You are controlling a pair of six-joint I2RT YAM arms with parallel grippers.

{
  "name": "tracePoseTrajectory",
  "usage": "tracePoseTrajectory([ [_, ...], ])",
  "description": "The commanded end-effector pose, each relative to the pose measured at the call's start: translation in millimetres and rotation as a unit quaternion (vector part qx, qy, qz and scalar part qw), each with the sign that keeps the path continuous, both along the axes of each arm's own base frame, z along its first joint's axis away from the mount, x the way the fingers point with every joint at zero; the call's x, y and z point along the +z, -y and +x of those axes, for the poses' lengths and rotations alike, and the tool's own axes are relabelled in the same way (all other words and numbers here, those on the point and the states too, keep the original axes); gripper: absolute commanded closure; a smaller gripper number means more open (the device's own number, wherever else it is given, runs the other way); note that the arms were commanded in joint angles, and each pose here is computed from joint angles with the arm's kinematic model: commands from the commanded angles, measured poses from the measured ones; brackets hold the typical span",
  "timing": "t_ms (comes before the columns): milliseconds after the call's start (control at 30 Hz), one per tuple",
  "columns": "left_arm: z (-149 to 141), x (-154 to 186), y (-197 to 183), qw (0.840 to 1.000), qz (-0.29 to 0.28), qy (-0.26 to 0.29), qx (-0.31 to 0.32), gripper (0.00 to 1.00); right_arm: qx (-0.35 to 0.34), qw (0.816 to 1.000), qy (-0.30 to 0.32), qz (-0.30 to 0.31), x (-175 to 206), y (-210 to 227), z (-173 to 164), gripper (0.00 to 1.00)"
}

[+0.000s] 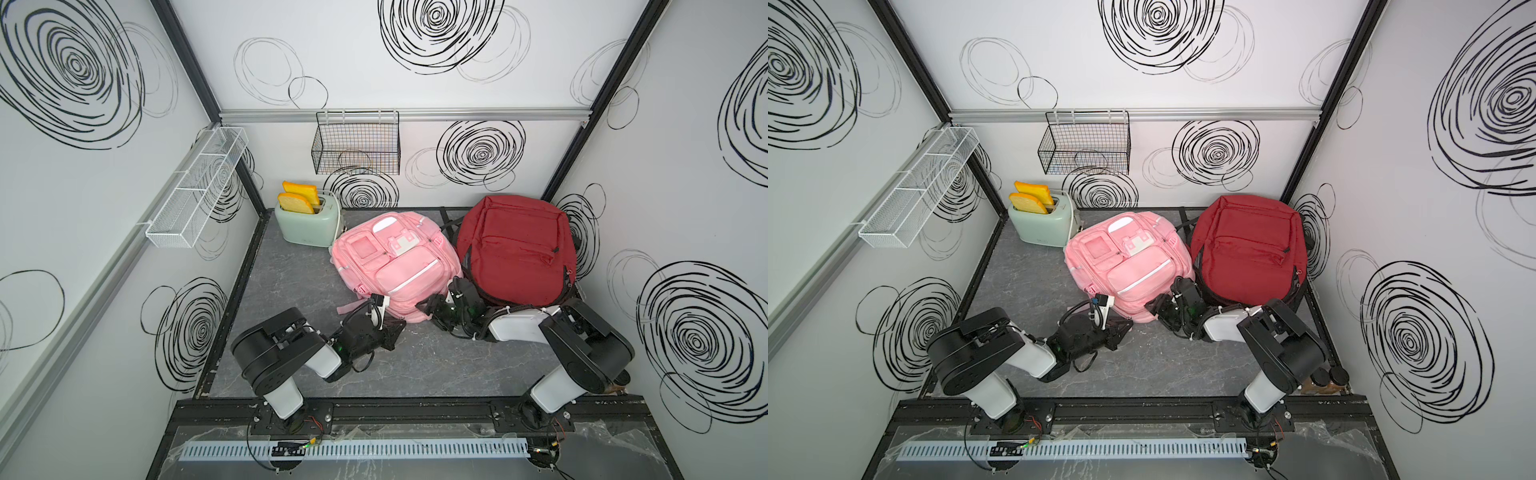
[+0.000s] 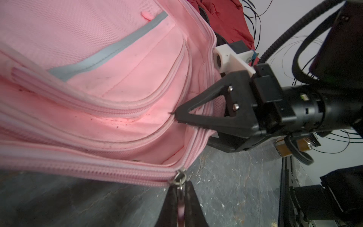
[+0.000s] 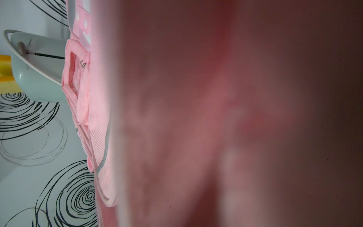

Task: Zip up the backpack
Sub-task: Zip the zipper on the backpack.

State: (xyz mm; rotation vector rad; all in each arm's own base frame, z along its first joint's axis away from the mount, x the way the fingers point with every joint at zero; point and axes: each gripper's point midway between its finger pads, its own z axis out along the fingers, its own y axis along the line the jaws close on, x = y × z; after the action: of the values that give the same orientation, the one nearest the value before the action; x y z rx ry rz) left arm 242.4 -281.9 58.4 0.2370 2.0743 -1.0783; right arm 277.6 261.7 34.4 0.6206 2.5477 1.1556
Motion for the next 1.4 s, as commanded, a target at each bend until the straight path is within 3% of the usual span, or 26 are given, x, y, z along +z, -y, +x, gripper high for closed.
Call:
tracePoseTrajectory([
  [0,-5,21,9,0.999,-0.034,0.027,-0.021,1.00,-0.030,0.999,0.027,-0.003,7,7,16,0.83],
  [33,-5,21,8,0.999,-0.034,0.027,-0.020,1.00,-0.027,0.999,0.031,-0.006,9,6,16,0.92],
  [100,-5,21,8,0.999,-0.033,0.027,-0.020,1.00,-0.019,0.999,0.041,-0.017,12,5,15,1.00],
  [400,-4,21,7,0.999,-0.033,0.027,-0.016,1.00,0.039,0.989,0.117,-0.080,49,-19,17,1.00],
  [833,-1,17,6,0.999,-0.025,0.022,-0.008,1.00,0.065,0.966,0.207,-0.140,103,-25,18,1.00],
  [1367,2,10,5,1.000,-0.014,0.013,-0.001,1.00,0.100,0.940,0.249,-0.211,119,-16,17,1.00],
])
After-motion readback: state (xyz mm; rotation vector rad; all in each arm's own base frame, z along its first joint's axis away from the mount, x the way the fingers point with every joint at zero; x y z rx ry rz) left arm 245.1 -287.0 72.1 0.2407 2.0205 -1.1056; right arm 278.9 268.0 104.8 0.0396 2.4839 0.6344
